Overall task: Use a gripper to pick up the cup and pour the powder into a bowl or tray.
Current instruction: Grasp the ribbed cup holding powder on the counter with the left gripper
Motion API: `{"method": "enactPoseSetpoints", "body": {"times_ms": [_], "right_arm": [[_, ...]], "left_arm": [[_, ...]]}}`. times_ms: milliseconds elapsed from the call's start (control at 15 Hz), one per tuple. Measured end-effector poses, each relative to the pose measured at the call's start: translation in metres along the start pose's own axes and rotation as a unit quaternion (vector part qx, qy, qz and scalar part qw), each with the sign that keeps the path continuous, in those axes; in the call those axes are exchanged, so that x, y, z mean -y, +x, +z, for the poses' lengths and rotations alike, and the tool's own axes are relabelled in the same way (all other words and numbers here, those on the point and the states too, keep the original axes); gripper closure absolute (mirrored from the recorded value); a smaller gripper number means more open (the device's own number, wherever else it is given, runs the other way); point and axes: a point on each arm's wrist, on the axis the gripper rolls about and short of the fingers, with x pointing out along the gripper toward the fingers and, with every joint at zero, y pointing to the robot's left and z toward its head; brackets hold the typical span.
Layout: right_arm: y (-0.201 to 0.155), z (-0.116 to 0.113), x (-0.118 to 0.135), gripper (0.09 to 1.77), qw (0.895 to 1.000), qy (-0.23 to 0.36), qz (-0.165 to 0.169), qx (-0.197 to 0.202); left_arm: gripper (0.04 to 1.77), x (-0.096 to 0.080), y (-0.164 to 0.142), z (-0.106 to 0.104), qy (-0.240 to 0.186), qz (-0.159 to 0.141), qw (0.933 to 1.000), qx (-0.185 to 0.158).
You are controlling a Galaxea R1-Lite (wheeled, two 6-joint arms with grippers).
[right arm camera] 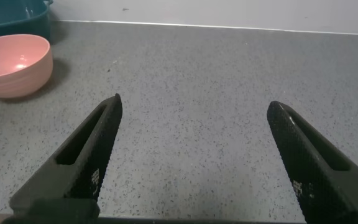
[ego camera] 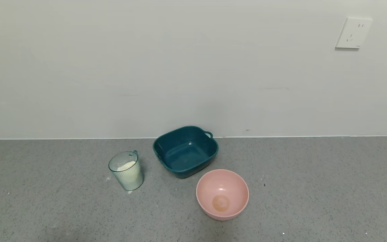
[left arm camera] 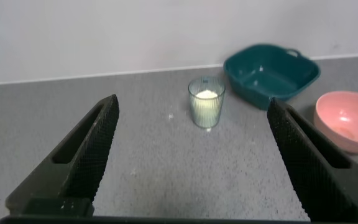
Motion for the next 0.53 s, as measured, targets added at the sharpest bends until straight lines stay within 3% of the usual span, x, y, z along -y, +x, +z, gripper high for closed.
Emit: {"method": "enactPoseSetpoints", "body": {"times_ms": [267,533], "right_arm": [[0.0,0.0,0.0,0.16,1.0,0.0,0.0,0.0],[0.0,0.0,0.0,0.16,1.0,0.0,0.0,0.0]], "left_arm": [[0.09,0.0,0.05,0.015,0.018,-0.016,0.9946,-0.101],[0.09,0.005,0.097,0.003,0.047,-0.056,0.9772,-0.2]]}}
